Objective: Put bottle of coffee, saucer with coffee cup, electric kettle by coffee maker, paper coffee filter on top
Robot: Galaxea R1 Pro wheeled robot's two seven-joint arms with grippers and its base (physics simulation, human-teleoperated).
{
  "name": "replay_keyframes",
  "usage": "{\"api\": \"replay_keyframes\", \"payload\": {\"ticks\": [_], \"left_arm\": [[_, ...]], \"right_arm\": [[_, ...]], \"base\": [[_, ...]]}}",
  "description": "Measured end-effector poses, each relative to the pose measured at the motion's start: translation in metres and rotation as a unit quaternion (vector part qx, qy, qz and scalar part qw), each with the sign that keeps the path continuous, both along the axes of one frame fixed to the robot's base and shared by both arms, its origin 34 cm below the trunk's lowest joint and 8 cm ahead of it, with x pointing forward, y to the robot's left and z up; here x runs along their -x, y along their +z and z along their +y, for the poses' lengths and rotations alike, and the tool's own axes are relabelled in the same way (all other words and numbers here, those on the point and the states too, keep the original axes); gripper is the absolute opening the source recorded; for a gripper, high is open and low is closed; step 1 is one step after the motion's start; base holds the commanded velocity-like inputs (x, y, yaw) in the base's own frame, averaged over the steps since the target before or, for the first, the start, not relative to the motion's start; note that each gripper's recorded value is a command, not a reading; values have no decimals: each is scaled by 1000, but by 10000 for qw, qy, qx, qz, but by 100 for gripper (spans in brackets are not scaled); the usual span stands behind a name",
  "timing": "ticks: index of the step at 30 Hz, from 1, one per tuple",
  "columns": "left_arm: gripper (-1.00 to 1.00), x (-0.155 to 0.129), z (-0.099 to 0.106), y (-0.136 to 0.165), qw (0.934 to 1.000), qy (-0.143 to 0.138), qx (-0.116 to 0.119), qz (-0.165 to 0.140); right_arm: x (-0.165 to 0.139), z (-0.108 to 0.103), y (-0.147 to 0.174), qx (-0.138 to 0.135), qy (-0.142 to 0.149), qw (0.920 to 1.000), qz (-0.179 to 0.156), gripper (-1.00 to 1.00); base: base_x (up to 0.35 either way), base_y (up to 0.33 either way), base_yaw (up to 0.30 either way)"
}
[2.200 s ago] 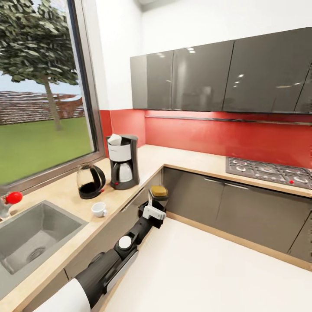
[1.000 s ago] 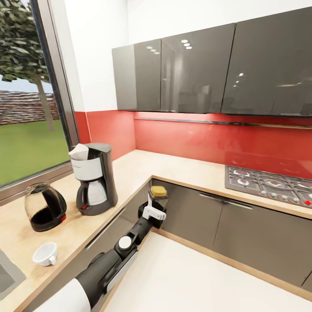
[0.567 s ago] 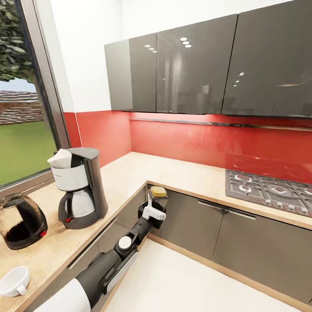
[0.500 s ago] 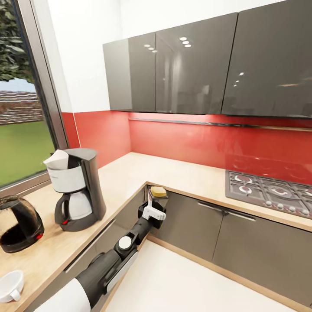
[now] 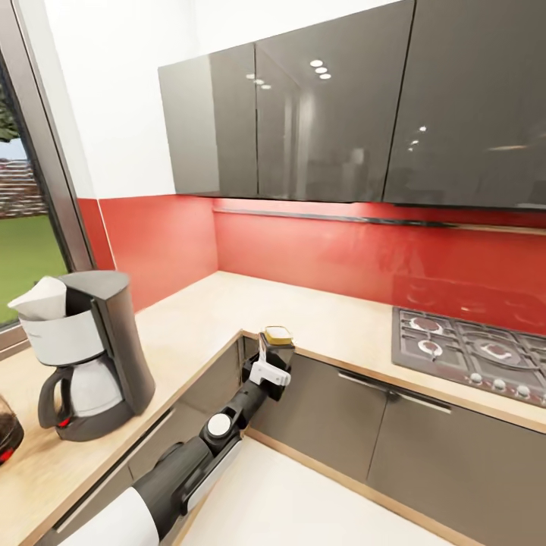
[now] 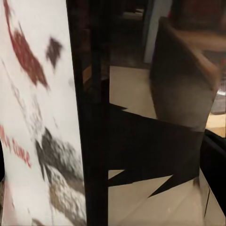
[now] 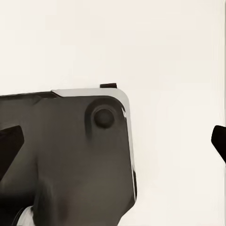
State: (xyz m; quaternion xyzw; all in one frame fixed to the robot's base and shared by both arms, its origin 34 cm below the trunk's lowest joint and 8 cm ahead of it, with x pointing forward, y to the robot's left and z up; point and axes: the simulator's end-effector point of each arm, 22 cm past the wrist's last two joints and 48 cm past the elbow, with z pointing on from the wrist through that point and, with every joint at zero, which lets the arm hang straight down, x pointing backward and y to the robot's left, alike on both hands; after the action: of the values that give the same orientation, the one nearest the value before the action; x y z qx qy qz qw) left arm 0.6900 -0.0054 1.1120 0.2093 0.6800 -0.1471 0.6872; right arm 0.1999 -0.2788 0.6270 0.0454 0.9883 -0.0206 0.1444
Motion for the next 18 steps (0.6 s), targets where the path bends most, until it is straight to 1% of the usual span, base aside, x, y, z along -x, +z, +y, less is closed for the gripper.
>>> {"api": "replay_keyframes", "payload": {"ticks": [8, 12, 18], "left_arm": [[-100, 0, 0, 0, 10000, 3, 0, 1], [-100, 0, 1, 0, 10000, 17, 0, -1], [-100, -1, 2, 0, 10000, 37, 1, -1]], "right_arm": [[0, 0, 0, -3, -5, 10000, 0, 100], [0, 2, 0, -12, -2, 10000, 0, 100], [0, 3, 0, -20, 5, 10000, 0, 100]], "base": [[303, -197, 18], [296, -202, 204], [295, -202, 265]]}}
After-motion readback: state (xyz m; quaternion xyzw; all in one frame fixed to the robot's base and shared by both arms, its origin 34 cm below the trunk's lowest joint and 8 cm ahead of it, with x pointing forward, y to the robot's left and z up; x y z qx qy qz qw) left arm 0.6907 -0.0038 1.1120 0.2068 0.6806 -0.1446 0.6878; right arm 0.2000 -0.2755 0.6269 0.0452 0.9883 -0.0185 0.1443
